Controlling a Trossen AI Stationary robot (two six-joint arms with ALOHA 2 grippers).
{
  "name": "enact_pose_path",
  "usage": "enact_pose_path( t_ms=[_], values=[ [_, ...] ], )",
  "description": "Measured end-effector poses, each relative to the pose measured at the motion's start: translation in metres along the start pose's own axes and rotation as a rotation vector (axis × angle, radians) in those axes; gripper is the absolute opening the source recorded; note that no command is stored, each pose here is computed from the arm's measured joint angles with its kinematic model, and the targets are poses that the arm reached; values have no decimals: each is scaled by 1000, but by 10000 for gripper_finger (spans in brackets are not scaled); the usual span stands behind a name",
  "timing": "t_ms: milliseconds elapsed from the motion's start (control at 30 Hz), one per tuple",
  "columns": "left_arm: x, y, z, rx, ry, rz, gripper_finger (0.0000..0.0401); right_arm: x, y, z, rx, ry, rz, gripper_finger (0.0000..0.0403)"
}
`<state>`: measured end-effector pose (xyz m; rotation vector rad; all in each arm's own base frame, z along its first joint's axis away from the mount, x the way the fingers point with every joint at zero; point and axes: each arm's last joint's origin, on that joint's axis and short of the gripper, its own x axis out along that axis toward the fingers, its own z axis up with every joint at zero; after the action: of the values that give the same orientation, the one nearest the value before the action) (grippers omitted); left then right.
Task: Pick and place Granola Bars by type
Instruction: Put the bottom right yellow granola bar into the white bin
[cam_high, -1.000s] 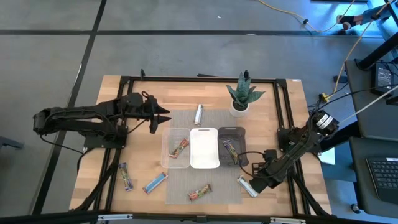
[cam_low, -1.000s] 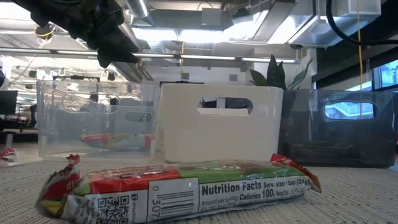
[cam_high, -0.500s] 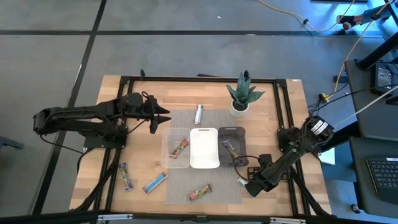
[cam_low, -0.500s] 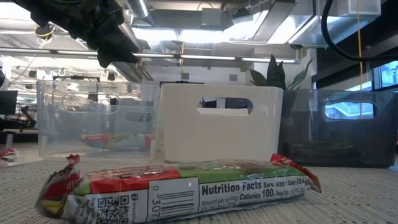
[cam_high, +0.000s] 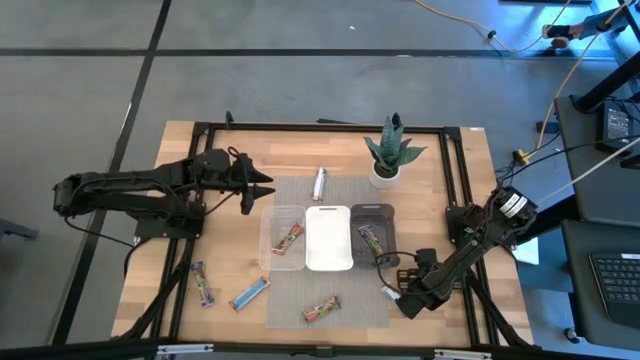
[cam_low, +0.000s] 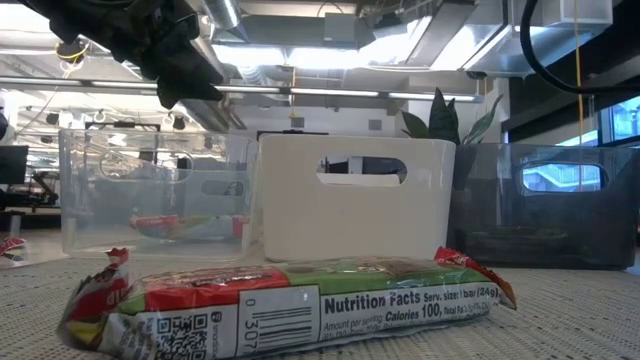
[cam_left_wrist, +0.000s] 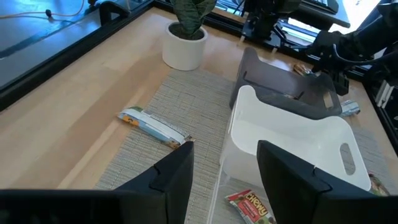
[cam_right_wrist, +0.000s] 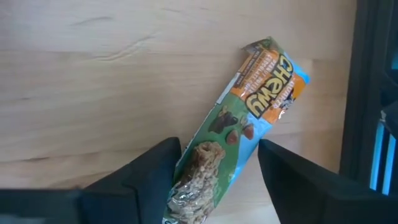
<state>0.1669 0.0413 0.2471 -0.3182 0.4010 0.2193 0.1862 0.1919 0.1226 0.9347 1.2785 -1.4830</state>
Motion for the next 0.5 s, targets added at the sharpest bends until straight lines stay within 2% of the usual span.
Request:
enact_pose_path(
  t_ms=[67, 200, 267, 500],
  values=[
    [0, 0, 0, 0, 0, 0, 169, 0, 0, 0, -9, -8, 9, 222],
    [0, 0, 0, 0, 0, 0, 170, 0, 1, 1, -134, -31, 22, 212],
    [0, 0, 0, -3, 0, 0, 170, 0, 0, 1, -153, -38, 20, 212],
    [0, 0, 0, -26, 0, 0, 170, 0, -1, 2, -23, -23, -7, 211]
  ],
)
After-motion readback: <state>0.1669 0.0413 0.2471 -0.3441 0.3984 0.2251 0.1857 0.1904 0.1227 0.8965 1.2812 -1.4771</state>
